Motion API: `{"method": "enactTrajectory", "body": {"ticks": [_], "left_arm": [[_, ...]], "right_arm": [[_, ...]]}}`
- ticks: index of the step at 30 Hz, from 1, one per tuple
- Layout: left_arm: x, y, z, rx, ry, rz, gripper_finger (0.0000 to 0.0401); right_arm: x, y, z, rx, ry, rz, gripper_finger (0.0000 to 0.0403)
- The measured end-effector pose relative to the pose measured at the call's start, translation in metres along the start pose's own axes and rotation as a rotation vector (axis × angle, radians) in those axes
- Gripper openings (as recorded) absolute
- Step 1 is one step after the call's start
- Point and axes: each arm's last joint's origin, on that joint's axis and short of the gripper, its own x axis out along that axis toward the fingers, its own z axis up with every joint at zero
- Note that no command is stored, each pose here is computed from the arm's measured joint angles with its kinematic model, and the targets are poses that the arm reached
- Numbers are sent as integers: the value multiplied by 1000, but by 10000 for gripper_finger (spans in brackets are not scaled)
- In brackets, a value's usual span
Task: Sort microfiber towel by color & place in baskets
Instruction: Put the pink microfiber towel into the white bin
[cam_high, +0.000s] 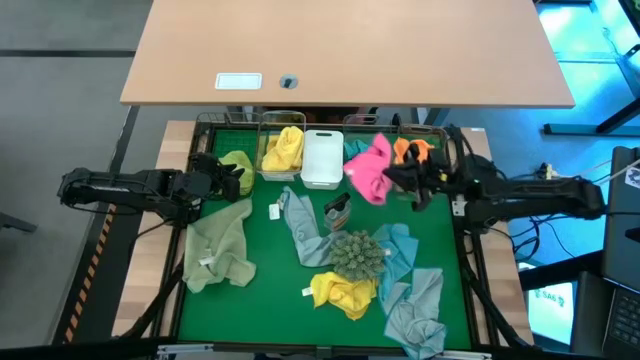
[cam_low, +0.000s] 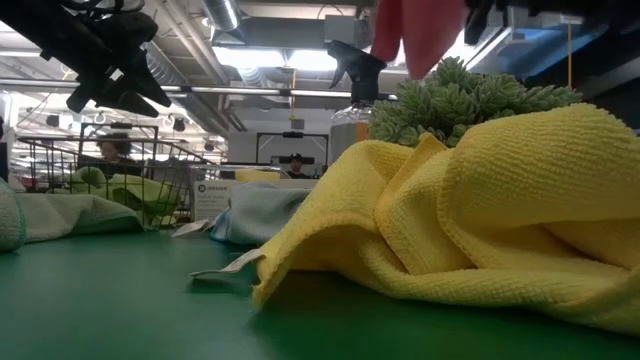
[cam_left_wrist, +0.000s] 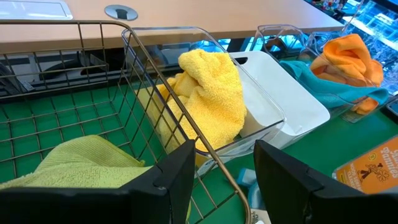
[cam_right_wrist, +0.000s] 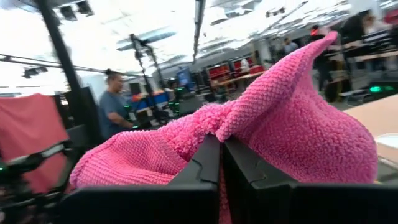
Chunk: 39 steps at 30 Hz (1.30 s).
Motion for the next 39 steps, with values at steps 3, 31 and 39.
{"method": "enactTrajectory", "body": {"ticks": [3, 31, 39], "left_arm": [[0, 0, 0, 0, 0, 0, 157], [0, 0, 0, 1, 0, 0, 157], [1, -1, -1, 8, 6, 6, 157]], "right_arm": [[8, -16, -3, -15, 16, -61, 4], [110, -154, -56, -63, 412, -312, 4], [112, -170, -81, -40, 475, -340, 5]]}}
